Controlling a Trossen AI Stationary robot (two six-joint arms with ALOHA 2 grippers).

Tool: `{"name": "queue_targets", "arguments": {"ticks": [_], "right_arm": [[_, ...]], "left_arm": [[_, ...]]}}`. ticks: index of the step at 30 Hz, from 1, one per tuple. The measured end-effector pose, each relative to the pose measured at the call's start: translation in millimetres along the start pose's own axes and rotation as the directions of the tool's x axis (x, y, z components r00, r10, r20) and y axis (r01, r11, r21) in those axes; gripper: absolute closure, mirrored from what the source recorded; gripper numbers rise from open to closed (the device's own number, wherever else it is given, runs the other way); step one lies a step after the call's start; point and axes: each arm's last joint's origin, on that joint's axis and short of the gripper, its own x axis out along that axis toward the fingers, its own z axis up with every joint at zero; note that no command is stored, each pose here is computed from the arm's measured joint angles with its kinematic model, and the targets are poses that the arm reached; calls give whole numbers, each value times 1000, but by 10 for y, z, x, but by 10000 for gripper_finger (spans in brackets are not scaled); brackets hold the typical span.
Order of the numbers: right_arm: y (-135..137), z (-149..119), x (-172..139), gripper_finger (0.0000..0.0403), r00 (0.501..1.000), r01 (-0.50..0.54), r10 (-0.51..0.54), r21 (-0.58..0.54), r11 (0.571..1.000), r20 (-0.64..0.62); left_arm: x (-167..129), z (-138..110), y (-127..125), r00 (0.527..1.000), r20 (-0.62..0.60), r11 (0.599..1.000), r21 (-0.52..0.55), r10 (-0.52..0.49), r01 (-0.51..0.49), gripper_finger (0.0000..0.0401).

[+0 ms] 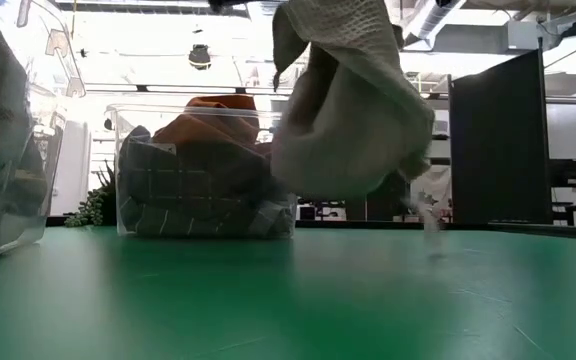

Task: Sort towels by color in basket
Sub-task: Put the light gray towel into the bottom transparent bin

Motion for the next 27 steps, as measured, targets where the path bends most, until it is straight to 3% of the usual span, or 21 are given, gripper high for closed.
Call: {"name": "queue_targets", "arguments": {"ticks": [7,15,27], "right_arm": [[44,-5,78,383,1000,-10,11,-39,999,13],[113,64,125,382,995,-25,31,-63,998,93],[230,308,7,381,940,-73,101,-98,993,325]], "left_arm": [[282,-109,24,999,49,999,-52,7,-4,162],[450,-21,5,993,85,995,-49,-88,92,114],[460,-9,-6,989,90,988,-92,-116,124,121]]}}
